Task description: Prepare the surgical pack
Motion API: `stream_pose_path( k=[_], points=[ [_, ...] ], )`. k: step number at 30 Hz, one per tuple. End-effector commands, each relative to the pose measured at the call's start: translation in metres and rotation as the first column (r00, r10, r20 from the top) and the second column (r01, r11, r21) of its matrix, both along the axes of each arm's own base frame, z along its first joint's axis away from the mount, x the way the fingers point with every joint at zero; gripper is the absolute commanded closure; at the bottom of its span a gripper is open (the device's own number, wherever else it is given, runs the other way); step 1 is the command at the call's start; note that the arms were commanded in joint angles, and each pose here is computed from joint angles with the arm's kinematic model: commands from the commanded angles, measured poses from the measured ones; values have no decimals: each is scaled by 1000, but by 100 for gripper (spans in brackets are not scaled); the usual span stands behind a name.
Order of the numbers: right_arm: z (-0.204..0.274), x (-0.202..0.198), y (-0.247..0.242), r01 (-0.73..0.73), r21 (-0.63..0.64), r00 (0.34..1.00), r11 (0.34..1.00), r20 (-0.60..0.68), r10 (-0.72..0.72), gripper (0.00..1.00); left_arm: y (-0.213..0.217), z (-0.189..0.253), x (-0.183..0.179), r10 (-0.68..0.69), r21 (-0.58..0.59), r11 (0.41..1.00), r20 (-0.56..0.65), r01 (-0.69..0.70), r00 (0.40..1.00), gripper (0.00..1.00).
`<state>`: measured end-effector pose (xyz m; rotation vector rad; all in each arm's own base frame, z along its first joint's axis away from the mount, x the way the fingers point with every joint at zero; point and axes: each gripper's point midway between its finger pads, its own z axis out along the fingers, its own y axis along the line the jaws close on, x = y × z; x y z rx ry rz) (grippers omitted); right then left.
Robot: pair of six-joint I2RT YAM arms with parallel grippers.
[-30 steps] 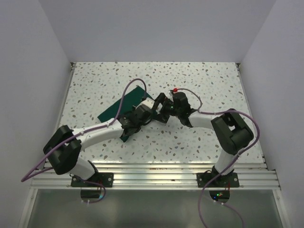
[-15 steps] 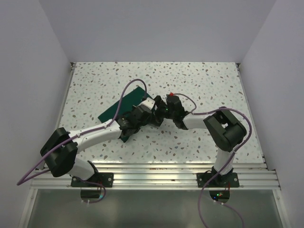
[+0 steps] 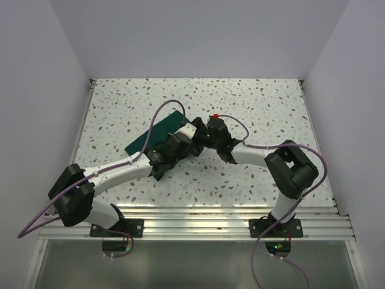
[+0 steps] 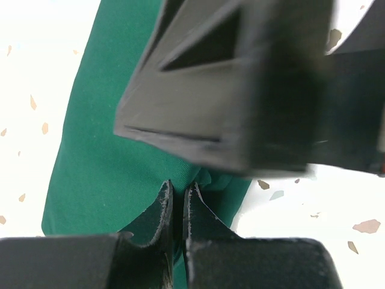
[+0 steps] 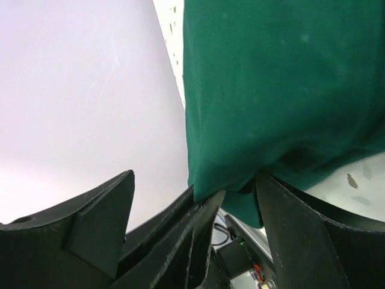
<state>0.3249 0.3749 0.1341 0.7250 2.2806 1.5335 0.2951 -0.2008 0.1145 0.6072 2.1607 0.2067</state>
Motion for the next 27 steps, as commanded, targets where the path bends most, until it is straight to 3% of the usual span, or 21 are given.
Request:
stream_pose_path(
  k=[1, 13, 24, 26, 27],
  points=[
    [12, 12, 7, 57, 10, 998, 998, 0, -57, 16, -16, 31, 5, -26, -93, 995, 85, 34, 996, 100],
    [-14, 9, 9, 95, -34, 994, 995, -52, -96, 18, -18, 32, 2, -43, -93, 994, 86, 51, 995, 100],
    [-28, 32, 18, 132, -57, 990, 990, -33, -134, 21, -26, 35, -3, -95, -117, 988, 85, 104, 992, 100],
    [-25, 37, 18, 134, -60, 991, 989, 3, -134, 32, -26, 32, -5, -106, -116, 987, 74, 114, 992, 100],
    [-25, 38, 18, 132, -69, 991, 989, 11, -132, 42, -26, 29, -6, -111, -114, 986, 66, 118, 992, 100]
  ],
)
